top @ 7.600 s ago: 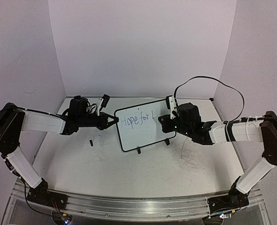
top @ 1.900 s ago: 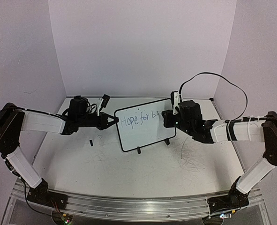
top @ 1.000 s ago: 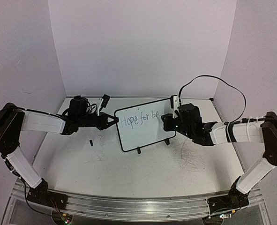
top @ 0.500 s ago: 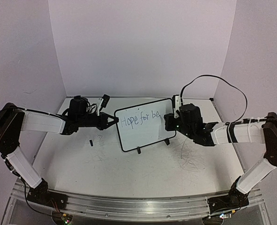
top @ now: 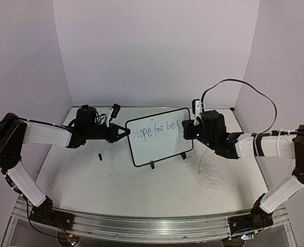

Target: Write a sentence on the whiteboard

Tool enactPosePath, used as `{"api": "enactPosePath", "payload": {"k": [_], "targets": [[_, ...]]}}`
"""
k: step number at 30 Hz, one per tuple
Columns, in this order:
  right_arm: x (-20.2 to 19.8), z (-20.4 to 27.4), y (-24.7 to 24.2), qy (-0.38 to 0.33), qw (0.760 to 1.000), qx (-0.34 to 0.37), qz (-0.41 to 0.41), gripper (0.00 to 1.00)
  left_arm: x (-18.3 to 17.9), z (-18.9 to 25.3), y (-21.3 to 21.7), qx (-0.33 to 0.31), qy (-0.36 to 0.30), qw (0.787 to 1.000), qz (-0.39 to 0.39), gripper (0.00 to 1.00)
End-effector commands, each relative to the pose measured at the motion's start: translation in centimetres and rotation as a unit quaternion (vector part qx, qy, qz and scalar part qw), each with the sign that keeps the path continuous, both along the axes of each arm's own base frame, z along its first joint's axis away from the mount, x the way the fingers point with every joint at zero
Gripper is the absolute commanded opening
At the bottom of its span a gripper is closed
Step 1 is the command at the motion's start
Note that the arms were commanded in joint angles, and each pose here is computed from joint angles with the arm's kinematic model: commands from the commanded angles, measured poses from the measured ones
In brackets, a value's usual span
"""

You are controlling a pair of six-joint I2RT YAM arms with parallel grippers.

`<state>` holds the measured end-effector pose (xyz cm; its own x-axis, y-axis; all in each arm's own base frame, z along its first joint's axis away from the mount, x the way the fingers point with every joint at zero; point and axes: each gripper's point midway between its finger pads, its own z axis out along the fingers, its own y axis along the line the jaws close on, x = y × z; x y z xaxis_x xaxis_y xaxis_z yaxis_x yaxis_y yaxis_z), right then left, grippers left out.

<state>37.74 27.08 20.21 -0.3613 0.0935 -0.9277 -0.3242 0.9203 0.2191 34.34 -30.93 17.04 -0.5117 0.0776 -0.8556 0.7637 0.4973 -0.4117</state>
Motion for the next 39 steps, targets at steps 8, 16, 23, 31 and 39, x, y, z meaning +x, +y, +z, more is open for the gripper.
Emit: {"api": "enactPosePath", "payload": {"k": [8, 16, 23, 31, 39], "targets": [[1.4, 1.8, 1.2, -0.022, 1.0, 0.012, 0.003, 0.0, 0.4, -0.6, 1.0, 0.032, -0.017, 0.999, 0.021, 0.0], [1.7, 0.3, 1.2, -0.008, 1.0, 0.002, -0.002, 0.0, 0.4, -0.7, 1.0, 0.032, -0.017, 0.999, 0.02, 0.0], [1.0, -1.2, 0.7, 0.011, 1.0, -0.006, -0.003, 0.0, 0.4, -0.8, 1.1, 0.033, -0.017, 0.999, 0.02, 0.0], [0.3, -2.7, 0.3, 0.029, 1.0, -0.007, 0.001, 0.0, 0.3, -0.8, 1.1, 0.034, -0.016, 0.999, 0.02, 0.0], [-0.1, -3.6, -0.1, 0.039, 0.999, -0.01, -0.003, 0.0, 0.3, -0.8, 1.1, 0.033, -0.015, 0.999, 0.02, 0.0]]}}
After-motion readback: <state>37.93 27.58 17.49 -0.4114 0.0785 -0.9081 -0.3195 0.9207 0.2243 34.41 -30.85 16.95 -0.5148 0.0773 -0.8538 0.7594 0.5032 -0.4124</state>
